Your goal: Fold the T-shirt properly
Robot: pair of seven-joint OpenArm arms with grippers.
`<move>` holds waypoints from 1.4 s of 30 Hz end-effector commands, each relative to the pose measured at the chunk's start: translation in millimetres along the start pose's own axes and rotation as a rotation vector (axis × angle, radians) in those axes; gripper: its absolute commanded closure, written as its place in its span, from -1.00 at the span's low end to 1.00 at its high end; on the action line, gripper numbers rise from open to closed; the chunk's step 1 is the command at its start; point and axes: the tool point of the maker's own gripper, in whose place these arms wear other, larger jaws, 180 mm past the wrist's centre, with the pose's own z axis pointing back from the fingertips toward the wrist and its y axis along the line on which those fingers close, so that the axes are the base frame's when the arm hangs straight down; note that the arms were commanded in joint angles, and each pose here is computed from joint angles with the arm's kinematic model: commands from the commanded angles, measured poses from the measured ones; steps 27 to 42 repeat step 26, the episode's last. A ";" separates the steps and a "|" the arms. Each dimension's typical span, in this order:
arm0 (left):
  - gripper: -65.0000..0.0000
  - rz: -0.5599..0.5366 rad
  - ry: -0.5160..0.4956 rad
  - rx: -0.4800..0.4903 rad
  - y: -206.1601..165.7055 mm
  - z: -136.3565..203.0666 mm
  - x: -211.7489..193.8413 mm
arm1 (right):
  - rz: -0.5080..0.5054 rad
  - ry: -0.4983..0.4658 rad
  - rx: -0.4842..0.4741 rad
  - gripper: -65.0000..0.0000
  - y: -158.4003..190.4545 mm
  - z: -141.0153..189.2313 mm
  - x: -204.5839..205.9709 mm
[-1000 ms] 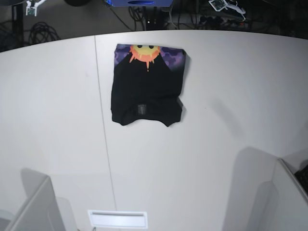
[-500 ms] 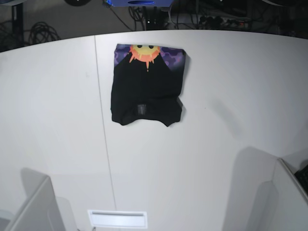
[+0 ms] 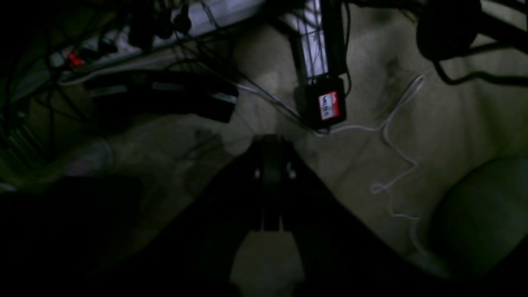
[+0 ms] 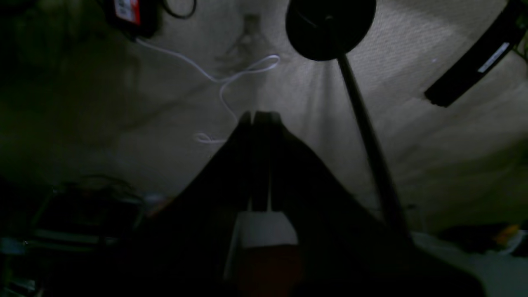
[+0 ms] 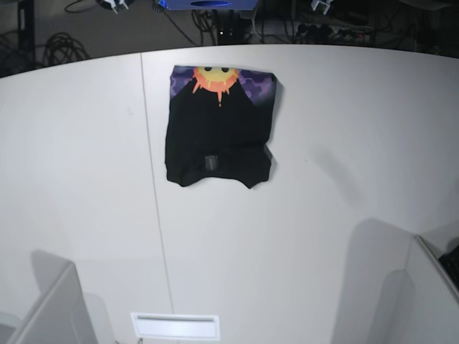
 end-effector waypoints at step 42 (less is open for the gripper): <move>1.00 -0.047 -0.037 -0.140 -48.7 -35.7 15.8 | -0.073 -0.159 0.014 1.00 27.5 -15.0 55.8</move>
